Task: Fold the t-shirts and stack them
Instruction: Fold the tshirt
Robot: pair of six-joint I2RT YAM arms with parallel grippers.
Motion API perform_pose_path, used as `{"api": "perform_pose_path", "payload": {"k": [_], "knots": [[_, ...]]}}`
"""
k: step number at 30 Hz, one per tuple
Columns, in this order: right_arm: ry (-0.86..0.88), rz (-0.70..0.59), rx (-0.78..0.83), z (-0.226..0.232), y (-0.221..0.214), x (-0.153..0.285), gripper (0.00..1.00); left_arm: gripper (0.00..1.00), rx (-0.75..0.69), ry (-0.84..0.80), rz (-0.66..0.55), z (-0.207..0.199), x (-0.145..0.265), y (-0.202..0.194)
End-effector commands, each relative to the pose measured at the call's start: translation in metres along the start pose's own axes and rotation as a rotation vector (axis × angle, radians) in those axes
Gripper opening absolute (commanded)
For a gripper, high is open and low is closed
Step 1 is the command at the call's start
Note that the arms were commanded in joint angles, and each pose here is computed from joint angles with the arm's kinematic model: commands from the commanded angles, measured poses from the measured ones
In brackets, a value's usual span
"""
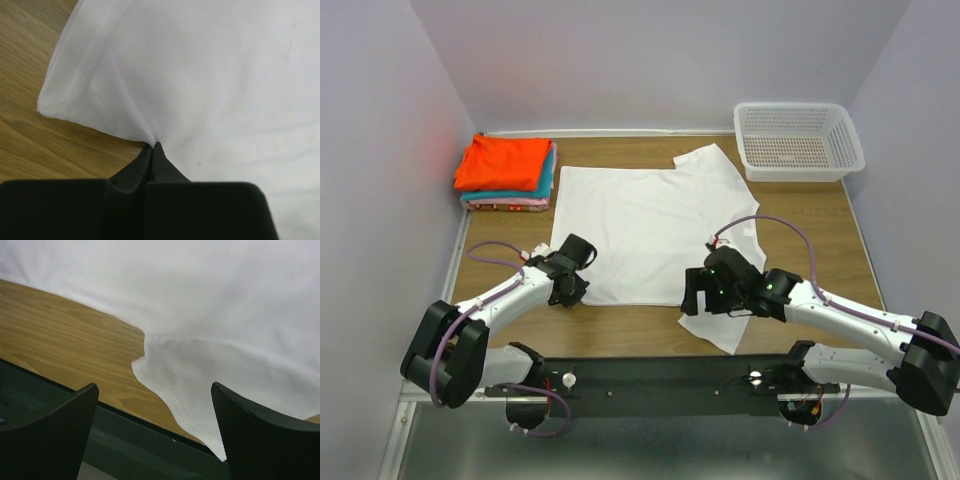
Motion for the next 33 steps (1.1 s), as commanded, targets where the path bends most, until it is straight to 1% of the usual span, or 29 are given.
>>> {"api": "perform_pose_path", "payload": {"k": [1,2,5,8,11,12,15,17,19,20,21,23,24,25,29,30,32,33], "knots": [[-0.081,0.158,0.037,-0.020,-0.021,0.002,1.00,0.00,-0.016,0.028,0.015,0.007,-0.003,-0.004],[-0.096,0.205,0.039,-0.025,-0.027,0.002,1.00,0.00,-0.019,0.032,0.017,0.007,-0.003,-0.004],[-0.109,0.273,0.038,-0.029,-0.035,-0.002,0.98,0.00,-0.033,0.033,0.020,0.006,-0.002,-0.003],[-0.153,0.324,0.036,-0.039,-0.045,-0.008,0.94,0.00,-0.044,0.043,0.029,0.005,-0.004,-0.003],[-0.170,0.367,0.033,-0.043,-0.052,-0.011,0.88,0.00,-0.048,0.049,0.036,0.005,-0.004,-0.003],[-0.177,0.374,0.034,-0.044,-0.053,-0.011,0.84,0.00,-0.048,0.055,0.041,0.005,-0.004,-0.004],[-0.214,0.385,0.032,-0.047,-0.055,-0.014,0.79,0.00,-0.051,0.053,0.045,0.004,-0.005,-0.004],[-0.267,0.371,0.021,-0.052,-0.057,-0.016,0.72,0.00,-0.052,0.055,0.044,0.005,-0.005,-0.004],[-0.315,0.351,-0.005,-0.054,-0.057,-0.019,0.59,0.00,-0.050,0.055,0.044,0.004,-0.004,-0.004],[-0.347,0.318,-0.005,-0.056,-0.055,-0.020,0.53,0.00,-0.052,0.056,0.043,0.004,-0.004,-0.003],[-0.358,0.305,-0.010,-0.057,-0.054,-0.021,0.40,0.00,-0.052,0.056,0.045,0.005,-0.004,-0.004],[-0.395,0.265,-0.023,-0.059,-0.051,-0.020,0.34,0.00,-0.054,0.054,0.042,0.005,-0.002,-0.003],[-0.404,0.249,-0.037,-0.058,-0.050,-0.019,0.26,0.00,-0.055,0.052,0.041,0.004,-0.002,-0.003],[-0.405,0.239,-0.042,-0.057,-0.049,-0.018,0.23,0.00,-0.055,0.051,0.042,0.004,-0.002,-0.003],[-0.388,0.201,-0.039,-0.050,-0.041,-0.012,0.19,0.00,-0.064,0.044,0.045,0.003,0.000,-0.002],[-0.385,0.200,-0.035,-0.050,-0.040,-0.010,0.15,0.00,-0.070,0.047,0.046,0.003,-0.001,-0.002],[-0.382,0.168,-0.031,-0.046,-0.034,-0.008,0.14,0.00,-0.080,0.051,0.047,0.003,0.001,-0.002],[-0.391,0.155,-0.029,-0.046,-0.032,-0.007,0.10,0.00,-0.083,0.055,0.046,0.002,0.001,-0.001]]}}
Point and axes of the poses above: each gripper's point midway between its finger pads, its own x axis back along the fingers, its own z axis along the line the jaws close on, y = z × x, the point moved 10 cm from there along x, back along the fingers, and after that the axes turned 11 degrees about -x, right-handed, at the moved point
